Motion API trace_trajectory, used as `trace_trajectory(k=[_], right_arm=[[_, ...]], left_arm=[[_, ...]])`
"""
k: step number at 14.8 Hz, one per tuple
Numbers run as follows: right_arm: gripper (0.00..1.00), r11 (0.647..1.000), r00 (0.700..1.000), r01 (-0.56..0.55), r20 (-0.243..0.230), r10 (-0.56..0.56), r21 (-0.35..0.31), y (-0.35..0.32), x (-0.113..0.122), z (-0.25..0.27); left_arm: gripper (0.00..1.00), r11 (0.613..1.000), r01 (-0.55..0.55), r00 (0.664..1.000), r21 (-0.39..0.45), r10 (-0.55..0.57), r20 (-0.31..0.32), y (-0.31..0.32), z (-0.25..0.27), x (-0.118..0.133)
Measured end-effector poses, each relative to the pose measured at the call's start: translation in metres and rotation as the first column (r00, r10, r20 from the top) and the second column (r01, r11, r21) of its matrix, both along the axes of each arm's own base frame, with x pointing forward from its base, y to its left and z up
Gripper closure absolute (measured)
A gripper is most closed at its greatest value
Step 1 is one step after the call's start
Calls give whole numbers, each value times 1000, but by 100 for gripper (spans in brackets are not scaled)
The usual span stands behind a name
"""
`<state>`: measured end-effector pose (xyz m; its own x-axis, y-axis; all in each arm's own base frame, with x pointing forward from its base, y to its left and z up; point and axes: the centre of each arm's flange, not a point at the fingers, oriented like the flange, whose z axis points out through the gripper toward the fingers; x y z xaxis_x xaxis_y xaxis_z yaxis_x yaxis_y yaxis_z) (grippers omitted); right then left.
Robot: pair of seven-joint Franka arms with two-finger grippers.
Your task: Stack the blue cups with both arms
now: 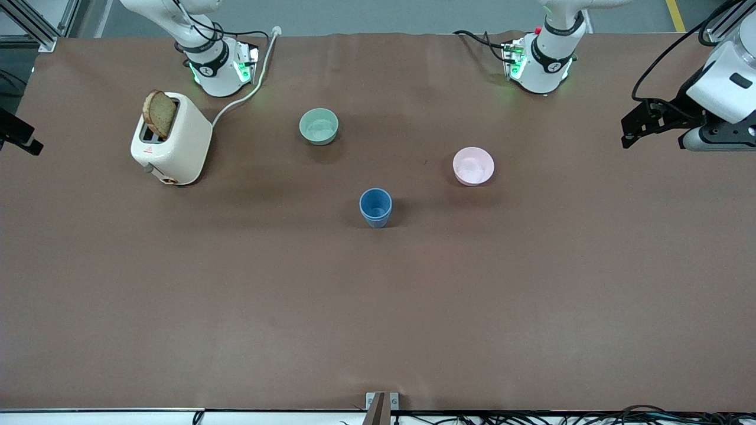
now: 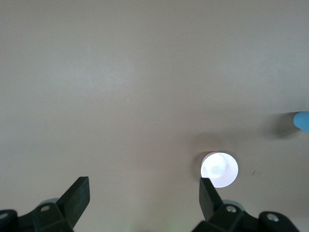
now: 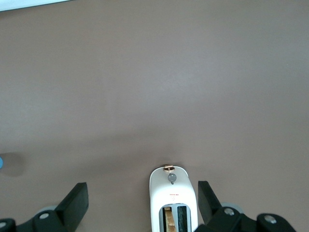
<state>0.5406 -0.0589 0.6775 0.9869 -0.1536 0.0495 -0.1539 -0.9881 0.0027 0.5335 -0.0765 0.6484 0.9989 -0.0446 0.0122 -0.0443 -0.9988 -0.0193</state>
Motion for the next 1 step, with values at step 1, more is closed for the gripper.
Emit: trace_trajectory(k=[1], right_arm=[[0,1000,1000,0,0,0,1,0,0,0]], left_arm=[[0,1000,0,1000,0,0,0,0,0,0]])
